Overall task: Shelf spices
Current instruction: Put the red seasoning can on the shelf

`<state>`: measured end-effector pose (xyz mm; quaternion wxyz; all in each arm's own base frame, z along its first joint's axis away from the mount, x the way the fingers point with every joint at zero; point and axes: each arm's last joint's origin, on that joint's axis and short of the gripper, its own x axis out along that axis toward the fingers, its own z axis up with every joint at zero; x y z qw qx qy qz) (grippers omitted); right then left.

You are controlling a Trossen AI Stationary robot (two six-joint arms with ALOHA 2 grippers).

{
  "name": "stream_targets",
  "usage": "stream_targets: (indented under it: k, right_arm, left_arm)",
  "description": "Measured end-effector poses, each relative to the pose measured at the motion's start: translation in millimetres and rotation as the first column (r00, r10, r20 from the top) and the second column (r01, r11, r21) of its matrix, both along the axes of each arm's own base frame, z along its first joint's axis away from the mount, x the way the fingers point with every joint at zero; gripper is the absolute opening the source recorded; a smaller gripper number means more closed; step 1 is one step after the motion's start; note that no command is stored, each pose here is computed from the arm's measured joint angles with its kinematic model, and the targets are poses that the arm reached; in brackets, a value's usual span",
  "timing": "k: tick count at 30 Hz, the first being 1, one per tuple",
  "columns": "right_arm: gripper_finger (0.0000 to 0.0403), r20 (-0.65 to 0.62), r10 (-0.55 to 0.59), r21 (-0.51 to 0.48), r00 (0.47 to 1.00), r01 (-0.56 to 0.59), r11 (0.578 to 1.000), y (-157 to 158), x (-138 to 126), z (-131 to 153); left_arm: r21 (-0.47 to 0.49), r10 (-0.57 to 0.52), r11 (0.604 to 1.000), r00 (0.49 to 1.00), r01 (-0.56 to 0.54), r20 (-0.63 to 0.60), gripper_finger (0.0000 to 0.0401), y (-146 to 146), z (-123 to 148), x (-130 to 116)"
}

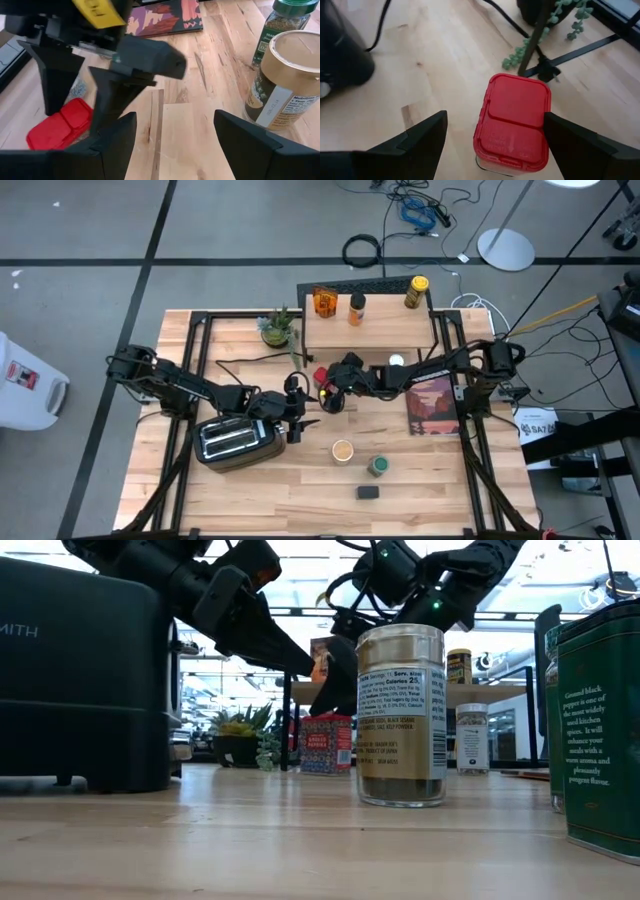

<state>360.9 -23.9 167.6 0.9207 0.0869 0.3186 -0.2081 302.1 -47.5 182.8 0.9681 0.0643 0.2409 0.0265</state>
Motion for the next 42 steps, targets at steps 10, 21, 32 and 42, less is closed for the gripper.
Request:
stream_targets:
  k: [10,21,32,42]
  right_arm:
    - [0.0313,-0.028,0.037,0.039,0.999,-0.036,0.999,26,-2,-2]
    - [0.0313,-0.046,0.126,0.055,0.991,-0.124,0.991,47,-13,11]
    - [0.0313,-0.061,0.14,0.071,0.988,-0.136,0.988,35,-23,27]
    - [0.0313,-0.095,0.131,0.108,0.987,-0.121,0.987,30,-19,14]
  left_arm:
    - [0.001,-0.009,1.0,1.0,0.009,-0.005,0.0276,0,0,0]
    - [0.005,-0.008,1.0,1.0,0.008,-0.027,0.0276,0,-2,-1]
    - [0.006,-0.002,1.0,1.0,0.003,-0.021,0.0276,1,-2,-1]
    - [-0.012,0.012,1.0,1.0,-0.012,-0.022,0.0276,1,-2,-1]
